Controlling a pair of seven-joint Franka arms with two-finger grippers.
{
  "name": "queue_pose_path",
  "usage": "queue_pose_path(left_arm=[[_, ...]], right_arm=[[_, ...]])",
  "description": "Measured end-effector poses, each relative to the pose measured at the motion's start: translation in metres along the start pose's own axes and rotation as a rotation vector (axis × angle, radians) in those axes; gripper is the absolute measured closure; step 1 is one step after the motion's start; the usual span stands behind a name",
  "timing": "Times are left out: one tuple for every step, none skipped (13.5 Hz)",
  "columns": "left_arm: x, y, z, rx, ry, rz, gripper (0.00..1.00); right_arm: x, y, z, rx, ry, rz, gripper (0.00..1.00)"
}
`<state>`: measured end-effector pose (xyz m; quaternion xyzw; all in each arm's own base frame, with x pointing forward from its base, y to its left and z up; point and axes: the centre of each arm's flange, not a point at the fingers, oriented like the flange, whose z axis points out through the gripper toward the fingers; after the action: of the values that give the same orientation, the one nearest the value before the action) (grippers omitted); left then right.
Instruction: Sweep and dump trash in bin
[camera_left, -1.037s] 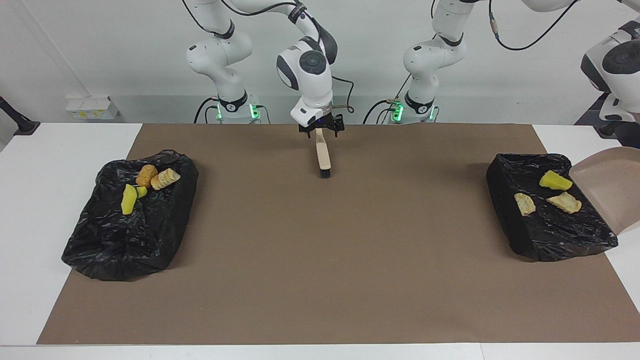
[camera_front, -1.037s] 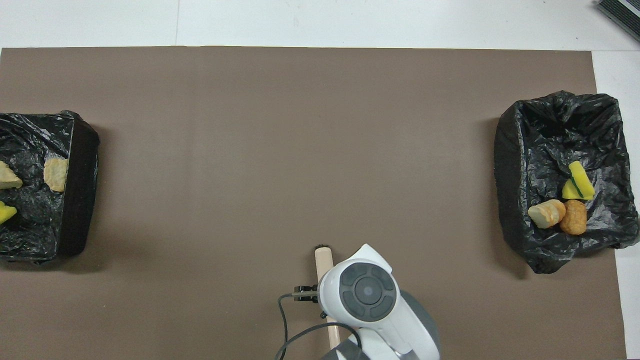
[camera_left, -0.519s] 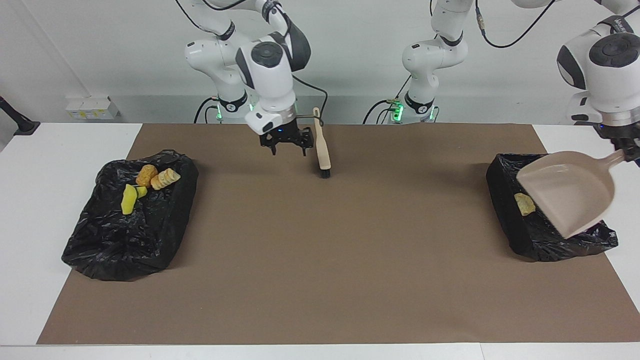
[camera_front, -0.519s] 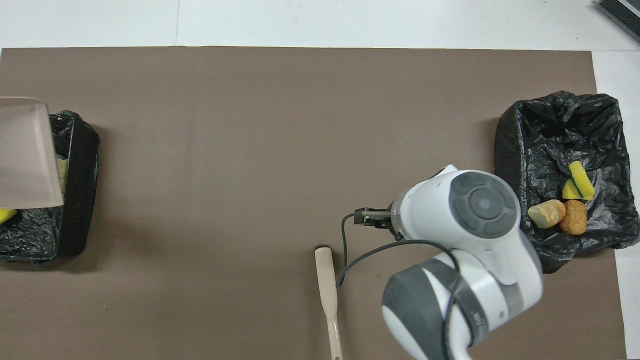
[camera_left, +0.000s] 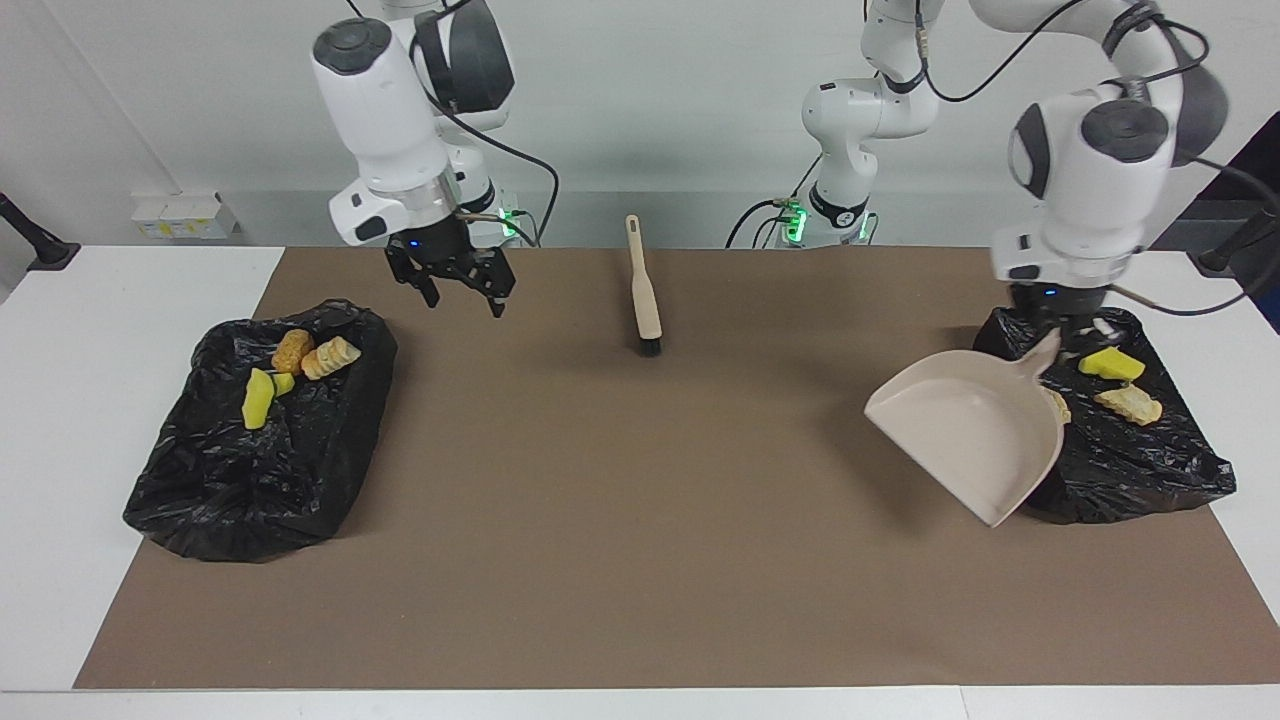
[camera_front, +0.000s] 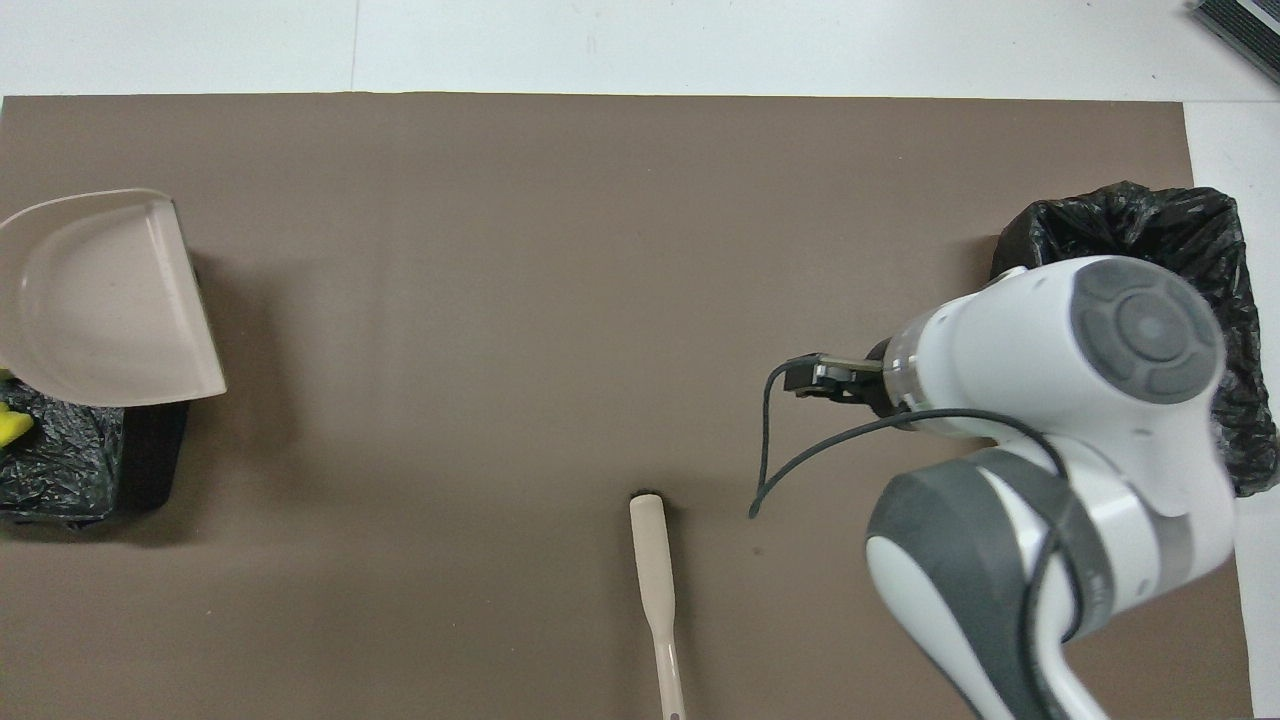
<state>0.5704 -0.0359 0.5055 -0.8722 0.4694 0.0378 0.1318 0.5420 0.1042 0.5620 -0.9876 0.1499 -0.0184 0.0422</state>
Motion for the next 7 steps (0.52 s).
queue_pose_path(left_arm=[[0.023, 0.020, -0.004, -0.022, 0.021, -0.079, 0.68], [0.041, 0.038, -0.009, -0.047, 0.043, -0.150, 0.68], [0.057, 0.054, -0.015, -0.074, 0.066, -0.230, 0.68], [0.073, 0.070, -0.021, -0.096, 0.082, -0.308, 0.68], [0.086, 0.085, -0.027, -0.107, 0.090, -0.376, 0.68], [0.099, 0.100, -0.032, -0.120, 0.098, -0.432, 0.68], [0.112, 0.115, -0.037, -0.141, 0.107, -0.483, 0.68]], right_arm=[[0.005, 0.012, -0.009, -0.003, 0.003, 0.022, 0.00], [0.009, 0.022, -0.018, -0.014, 0.009, 0.031, 0.00], [0.012, 0.031, -0.027, -0.038, 0.016, 0.021, 0.00], [0.013, 0.038, -0.035, -0.061, 0.021, 0.011, 0.00], [0.014, 0.043, -0.041, -0.073, 0.022, 0.011, 0.00], [0.015, 0.049, -0.047, -0.079, 0.020, 0.018, 0.00], [0.016, 0.057, -0.057, -0.082, 0.019, 0.029, 0.00]])
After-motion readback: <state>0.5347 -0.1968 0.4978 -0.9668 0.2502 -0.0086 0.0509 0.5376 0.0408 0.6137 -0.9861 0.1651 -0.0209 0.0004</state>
